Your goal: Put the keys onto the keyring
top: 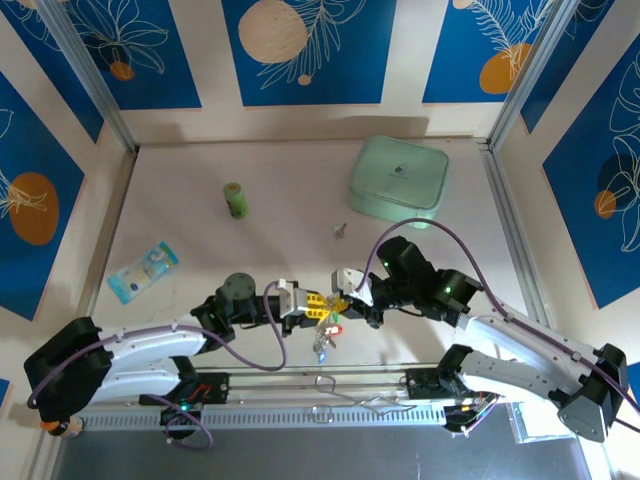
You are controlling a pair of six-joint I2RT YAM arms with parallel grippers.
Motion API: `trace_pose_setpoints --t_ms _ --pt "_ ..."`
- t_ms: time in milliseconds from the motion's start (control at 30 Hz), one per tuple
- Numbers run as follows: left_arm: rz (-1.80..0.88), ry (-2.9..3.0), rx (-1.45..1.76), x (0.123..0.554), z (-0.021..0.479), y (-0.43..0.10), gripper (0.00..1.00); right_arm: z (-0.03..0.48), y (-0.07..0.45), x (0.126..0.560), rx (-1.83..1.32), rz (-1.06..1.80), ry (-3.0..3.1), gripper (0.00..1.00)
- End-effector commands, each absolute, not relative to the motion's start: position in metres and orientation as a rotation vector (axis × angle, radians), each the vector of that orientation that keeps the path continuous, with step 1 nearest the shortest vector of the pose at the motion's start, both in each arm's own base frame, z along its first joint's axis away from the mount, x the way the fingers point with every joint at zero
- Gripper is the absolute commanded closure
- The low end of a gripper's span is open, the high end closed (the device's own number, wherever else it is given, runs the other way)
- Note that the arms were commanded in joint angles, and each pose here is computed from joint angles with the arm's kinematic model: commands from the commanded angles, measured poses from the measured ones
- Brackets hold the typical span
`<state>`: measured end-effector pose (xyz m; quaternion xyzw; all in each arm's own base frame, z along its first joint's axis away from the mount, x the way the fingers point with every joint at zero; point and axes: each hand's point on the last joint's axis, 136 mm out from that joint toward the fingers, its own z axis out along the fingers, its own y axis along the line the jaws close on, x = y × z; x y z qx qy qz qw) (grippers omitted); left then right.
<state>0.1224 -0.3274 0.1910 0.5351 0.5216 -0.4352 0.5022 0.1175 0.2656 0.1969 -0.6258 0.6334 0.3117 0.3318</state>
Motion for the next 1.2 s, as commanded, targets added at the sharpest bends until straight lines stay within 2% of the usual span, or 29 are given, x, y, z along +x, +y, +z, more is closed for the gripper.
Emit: trace_pose_setpoints --t_ms 0,67,233,333,400,500,567,733,1033,1167 --pt "-0.99 1.292 1.357 0.127 0.193 -0.331 0.85 0.204 0.262 0.112 -1.742 0.765 1.631 1.0" --pt "-0.974 1.331 1.398 0.127 0.186 -0.332 0.9 0.2 0.263 0.111 -1.8 0.731 1.635 1.0" --pt "-0.983 1.305 1.385 0.127 0.192 -0.334 0.92 0.198 0.268 0.108 -1.878 0.697 1.616 1.0" --pt "-0.987 1.275 1.376 0.126 0.197 -0.334 1.0 0.198 0.272 0.105 -1.893 0.705 1.603 1.0" --pt "-0.995 1.243 1.364 0.124 0.202 -0.334 1.0 0.202 0.275 0.106 -1.869 0.723 1.597 1.0" --pt "-0.997 1.202 1.32 0.123 0.209 -0.329 1.0 0.211 0.273 0.112 -1.739 0.764 1.597 0.72" --pt "-1.004 1.178 1.288 0.122 0.213 -0.326 1.0 0.216 0.268 0.116 -1.63 0.819 1.611 0.65" --pt "-1.025 1.129 1.246 0.118 0.219 -0.322 1.0 0.213 0.257 0.117 -1.504 0.878 1.672 0.64" --pt "-1.026 1.123 1.245 0.119 0.221 -0.323 1.0 0.207 0.259 0.111 -1.513 0.925 1.709 0.65" --pt "-1.027 1.122 1.246 0.119 0.221 -0.324 1.0 0.206 0.262 0.11 -1.524 0.936 1.713 0.69"
